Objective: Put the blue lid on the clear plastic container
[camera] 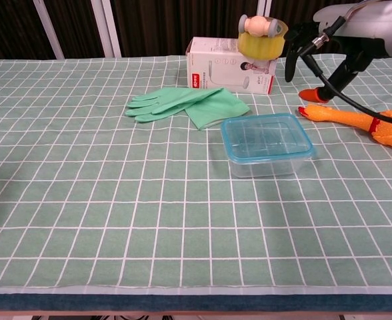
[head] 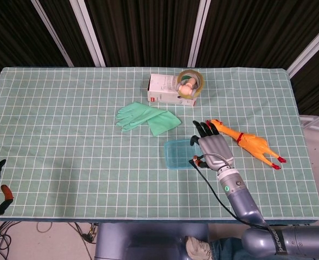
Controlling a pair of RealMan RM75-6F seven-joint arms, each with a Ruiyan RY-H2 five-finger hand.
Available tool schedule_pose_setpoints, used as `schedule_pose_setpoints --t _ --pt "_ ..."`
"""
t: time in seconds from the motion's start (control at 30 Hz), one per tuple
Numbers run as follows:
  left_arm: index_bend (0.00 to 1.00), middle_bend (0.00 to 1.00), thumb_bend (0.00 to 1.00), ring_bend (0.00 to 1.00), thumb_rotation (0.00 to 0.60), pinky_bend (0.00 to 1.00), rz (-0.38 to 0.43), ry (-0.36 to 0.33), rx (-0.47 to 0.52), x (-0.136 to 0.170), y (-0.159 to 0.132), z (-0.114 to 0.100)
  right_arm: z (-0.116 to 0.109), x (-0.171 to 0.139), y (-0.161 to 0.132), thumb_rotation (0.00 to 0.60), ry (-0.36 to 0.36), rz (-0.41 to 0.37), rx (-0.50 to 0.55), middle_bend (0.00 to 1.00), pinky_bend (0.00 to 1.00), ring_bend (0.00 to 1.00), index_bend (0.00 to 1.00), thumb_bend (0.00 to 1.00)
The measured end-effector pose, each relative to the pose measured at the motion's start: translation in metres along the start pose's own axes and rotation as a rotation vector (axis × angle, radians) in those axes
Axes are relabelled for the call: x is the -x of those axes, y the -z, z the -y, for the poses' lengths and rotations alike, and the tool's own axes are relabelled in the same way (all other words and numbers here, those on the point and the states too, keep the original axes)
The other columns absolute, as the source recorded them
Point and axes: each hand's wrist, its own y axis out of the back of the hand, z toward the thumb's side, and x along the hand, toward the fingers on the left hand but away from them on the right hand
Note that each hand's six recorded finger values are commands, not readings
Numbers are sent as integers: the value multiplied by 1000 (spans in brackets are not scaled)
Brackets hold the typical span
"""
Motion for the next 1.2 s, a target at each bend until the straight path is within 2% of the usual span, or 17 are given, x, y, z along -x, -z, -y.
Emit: schedule_pose_setpoints --t 0.17,0.63,1.2 --pt "99 0 760 0 600 0 -2 -1 1 0 0 0 3 3 1 600 6 3 -1 0 0 0 522 408" --pt "98 0 760 0 600 0 -4 0 -1 -1 1 0 15 7 9 600 -17 31 -8 0 0 0 603 436" --pt "99 0 760 0 600 0 -10 3 -5 -2 2 1 37 8 12 600 -73 26 -29 0 0 0 610 546"
